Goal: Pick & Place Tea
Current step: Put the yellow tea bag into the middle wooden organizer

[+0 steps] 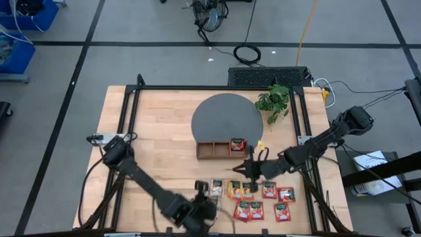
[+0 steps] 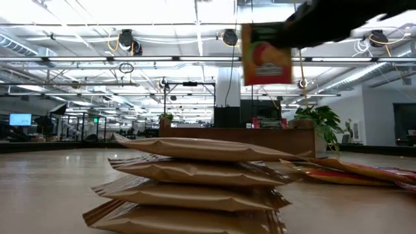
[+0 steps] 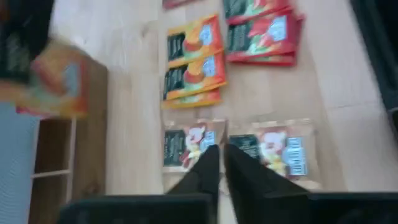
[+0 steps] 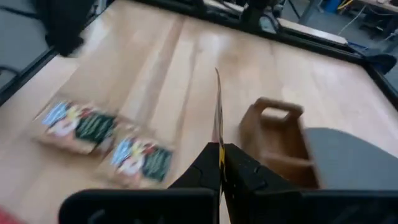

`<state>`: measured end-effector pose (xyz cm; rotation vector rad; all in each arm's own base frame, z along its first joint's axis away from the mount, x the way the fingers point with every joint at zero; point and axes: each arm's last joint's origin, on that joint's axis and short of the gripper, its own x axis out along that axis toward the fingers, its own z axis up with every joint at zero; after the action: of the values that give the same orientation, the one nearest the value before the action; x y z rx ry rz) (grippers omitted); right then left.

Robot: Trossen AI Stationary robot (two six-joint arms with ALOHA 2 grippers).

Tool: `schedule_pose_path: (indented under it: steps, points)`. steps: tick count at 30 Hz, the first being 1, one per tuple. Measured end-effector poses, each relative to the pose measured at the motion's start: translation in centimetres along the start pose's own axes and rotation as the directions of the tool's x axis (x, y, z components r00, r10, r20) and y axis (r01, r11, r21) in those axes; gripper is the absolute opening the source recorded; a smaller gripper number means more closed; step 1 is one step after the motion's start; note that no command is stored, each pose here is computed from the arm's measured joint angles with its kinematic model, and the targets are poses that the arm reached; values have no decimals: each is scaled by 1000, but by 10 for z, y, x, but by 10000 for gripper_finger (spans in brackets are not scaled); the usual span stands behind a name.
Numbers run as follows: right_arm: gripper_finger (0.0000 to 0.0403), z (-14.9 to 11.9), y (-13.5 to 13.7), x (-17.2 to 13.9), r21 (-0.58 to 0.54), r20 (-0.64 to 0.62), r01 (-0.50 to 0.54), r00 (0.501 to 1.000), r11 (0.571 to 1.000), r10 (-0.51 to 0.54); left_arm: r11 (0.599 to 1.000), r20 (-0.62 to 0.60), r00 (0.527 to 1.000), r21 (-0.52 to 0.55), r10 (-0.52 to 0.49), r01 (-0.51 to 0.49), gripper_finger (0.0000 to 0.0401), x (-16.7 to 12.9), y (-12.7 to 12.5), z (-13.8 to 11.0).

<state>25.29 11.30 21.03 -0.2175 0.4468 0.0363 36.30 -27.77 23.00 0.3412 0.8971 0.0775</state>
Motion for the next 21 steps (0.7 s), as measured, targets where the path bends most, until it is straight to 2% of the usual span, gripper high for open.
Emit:
schedule_pose_path:
  steps: [4, 6, 12, 16, 21]
  points:
    - [0, 5, -29, 11, 38, 58, -51, 997, 998, 48, 995, 24, 995, 4, 95, -95, 11, -10, -15, -17]
    - [0, 1, -44, 17, 58, 87, -63, 995, 996, 57, 994, 68, 992, -20, 104, -103, 5, -19, -15, -16]
    - [0, -24, -85, 28, 103, 26, -33, 999, 994, 30, 993, 164, 980, -23, 115, -112, 7, -46, -15, -31]
    - [0, -39, -102, 37, 134, 4, -14, 1000, 991, 14, 993, 217, 970, -64, 110, -98, 6, -51, -6, -40]
    - [0, -54, -112, 52, 155, -26, -37, 999, 987, 42, 990, 215, 969, -94, 122, -104, 11, -40, 6, -54]
